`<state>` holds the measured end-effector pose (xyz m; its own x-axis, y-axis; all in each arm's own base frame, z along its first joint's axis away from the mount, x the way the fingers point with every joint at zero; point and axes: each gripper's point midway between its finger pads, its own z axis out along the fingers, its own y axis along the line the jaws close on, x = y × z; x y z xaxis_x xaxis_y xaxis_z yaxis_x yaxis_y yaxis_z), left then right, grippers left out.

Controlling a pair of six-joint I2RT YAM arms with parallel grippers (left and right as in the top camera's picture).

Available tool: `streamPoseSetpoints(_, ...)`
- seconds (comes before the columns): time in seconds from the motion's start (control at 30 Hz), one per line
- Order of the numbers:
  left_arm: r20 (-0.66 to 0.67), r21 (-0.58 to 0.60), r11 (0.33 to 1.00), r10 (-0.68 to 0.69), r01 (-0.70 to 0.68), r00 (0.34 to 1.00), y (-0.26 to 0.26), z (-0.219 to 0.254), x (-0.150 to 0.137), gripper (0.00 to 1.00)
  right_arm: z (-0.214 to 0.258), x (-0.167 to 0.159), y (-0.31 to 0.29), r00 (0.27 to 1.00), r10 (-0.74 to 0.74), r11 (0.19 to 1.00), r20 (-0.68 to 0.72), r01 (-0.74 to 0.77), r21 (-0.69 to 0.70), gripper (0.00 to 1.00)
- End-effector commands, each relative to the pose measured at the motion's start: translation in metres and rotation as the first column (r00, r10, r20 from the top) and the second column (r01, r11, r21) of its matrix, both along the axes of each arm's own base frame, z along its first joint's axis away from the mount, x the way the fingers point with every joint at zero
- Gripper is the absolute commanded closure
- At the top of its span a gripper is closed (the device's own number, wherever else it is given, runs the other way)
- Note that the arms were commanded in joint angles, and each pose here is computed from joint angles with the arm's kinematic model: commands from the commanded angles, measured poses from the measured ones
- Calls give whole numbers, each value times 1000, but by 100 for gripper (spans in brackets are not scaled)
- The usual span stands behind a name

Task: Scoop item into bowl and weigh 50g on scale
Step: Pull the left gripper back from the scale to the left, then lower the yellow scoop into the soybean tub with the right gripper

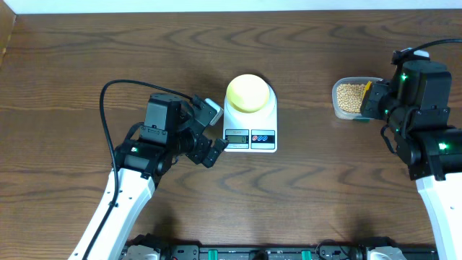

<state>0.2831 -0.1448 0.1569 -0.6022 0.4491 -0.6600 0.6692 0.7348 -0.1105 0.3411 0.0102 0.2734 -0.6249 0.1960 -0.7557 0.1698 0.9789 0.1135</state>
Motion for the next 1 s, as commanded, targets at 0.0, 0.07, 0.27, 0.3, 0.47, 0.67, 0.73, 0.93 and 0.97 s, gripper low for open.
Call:
streamPoseSetpoints(0.0,-4,4,1000,16,-16,1000,3,-1,1,3,11,0,-3,1000,-15,1000,27,15,0,99)
streamPoseSetpoints(0.07,-4,4,1000,16,-16,1000,2,-1,1,3,11,0,-3,1000,-15,1000,26,15,0,99)
streamPoseSetpoints(0.27,-4,4,1000,16,-16,1000,3,-1,1,3,2,5,-3,1000,-15,1000,0,15,-3,99)
streamPoseSetpoints(0.3,-4,4,1000,16,-16,1000,3,-1,1,3,-1,6,-3,1000,-15,1000,-7,15,-4,99)
streamPoseSetpoints(0.47,-4,4,1000,16,-16,1000,3,-1,1,3,-20,20,-3,998,-10,1000,-57,9,-7,99)
streamPoseSetpoints(0.67,-4,4,1000,16,-16,1000,3,-1,1,3,-39,40,-16,996,-4,1000,-90,5,10,99)
streamPoseSetpoints(0.73,-4,4,1000,16,-16,1000,3,-1,1,3,-44,47,-27,994,-8,1000,-107,7,-9,99)
streamPoseSetpoints(0.93,-4,4,1000,16,-16,1000,3,-1,1,3,-55,64,-57,989,-24,998,-148,14,-68,99)
streamPoseSetpoints(0.97,-4,4,1000,16,-16,1000,3,-1,1,3,-57,66,-61,988,-27,997,-154,16,-72,99)
